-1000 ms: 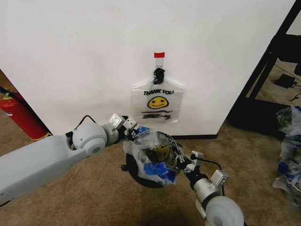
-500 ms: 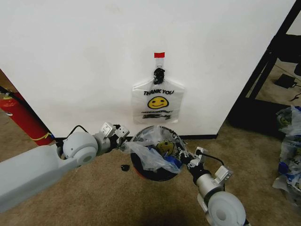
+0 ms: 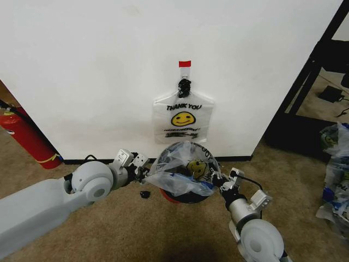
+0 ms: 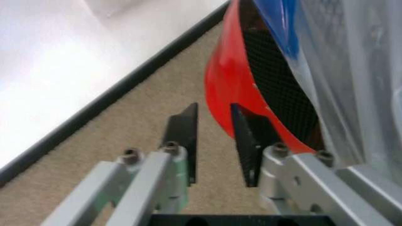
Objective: Pick up the garbage bag from the wall and place it over the trash bin.
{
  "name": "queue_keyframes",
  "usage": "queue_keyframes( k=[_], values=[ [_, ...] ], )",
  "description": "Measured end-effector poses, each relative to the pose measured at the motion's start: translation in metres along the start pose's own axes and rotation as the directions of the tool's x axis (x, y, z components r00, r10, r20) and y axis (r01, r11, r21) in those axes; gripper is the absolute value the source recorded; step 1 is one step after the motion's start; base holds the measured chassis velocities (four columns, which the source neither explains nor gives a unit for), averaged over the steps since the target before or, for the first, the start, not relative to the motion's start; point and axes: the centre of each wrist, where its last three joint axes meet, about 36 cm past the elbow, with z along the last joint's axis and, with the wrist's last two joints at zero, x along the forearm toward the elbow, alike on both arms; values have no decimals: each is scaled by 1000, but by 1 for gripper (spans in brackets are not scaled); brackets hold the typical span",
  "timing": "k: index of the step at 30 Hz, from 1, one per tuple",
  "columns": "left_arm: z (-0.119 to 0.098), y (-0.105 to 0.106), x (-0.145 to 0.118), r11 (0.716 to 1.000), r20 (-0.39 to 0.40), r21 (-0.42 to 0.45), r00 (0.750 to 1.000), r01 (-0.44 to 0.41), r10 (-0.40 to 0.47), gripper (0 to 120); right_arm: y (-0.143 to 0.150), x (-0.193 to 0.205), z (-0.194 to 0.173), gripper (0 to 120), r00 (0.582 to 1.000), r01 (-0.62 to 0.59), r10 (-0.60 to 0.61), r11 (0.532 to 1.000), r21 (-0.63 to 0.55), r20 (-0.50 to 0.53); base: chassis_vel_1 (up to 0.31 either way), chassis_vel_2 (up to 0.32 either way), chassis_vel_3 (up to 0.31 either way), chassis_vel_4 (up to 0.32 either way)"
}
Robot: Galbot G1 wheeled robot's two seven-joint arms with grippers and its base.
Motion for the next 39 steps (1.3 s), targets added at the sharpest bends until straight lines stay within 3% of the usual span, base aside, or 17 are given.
queue_keyframes(
  k=[7, 9, 12, 19, 23, 26, 28, 29, 33, 36, 39],
  values=[
    [-19, 9, 28, 993, 102, -30, 989, 115, -111, 53, -7, -3, 6, 1, 1000, -28, 28, 999, 17, -12, 0, 0, 0, 0],
    [-19, 9, 29, 992, 106, -33, 987, 122, -118, 54, -7, -3, 6, 1, 1000, -28, 28, 999, 18, -12, 0, 0, 0, 0],
    [-26, 15, 46, 972, 149, -89, 968, 217, -202, 77, -9, -2, 4, 1, 999, -37, 37, 999, 25, 0, 0, 0, 0, 0],
    [-22, 9, 51, 984, 117, -42, 979, 172, -166, 97, -8, 0, 4, 1, 999, -46, 46, 998, 30, 9, 0, 0, 0, 0],
    [-26, 6, 53, 985, 157, -12, 973, 173, -169, 100, -8, 1, 5, 1, 999, -49, 48, 998, 34, 9, 0, 0, 0, 0],
    [-37, 5, 62, 982, 230, 3, 955, 189, -185, 100, -8, 2, 6, 1, 999, -50, 49, 998, 34, 11, 0, 0, 0, 0],
    [-55, 1, 79, 980, 335, 30, 922, 197, -196, 100, -8, 2, 6, 1, 999, -52, 52, 998, 36, 12, 0, 0, 0, 0],
    [-64, -10, 94, 987, 392, 38, 906, 154, -157, 100, -9, 3, 7, 1, 998, -54, 54, 998, 40, 13, 0, 0, 0, 0],
    [-66, -38, 110, 999, 414, 5, 909, 48, -46, 100, -9, 3, 7, 1, 998, -56, 56, 998, 43, 12, 0, 0, 0, 0],
    [-51, -81, 114, 990, 336, -66, 932, -123, 138, 98, -8, 3, 8, 1, 998, -57, 57, 997, 44, 8, 0, 0, 0, 0],
    [-49, -93, 110, 981, 299, -73, 935, -178, 192, 97, -6, 4, 7, 1, 999, -54, 54, 998, 45, 4, 0, 0, 0, 0]
  ],
)
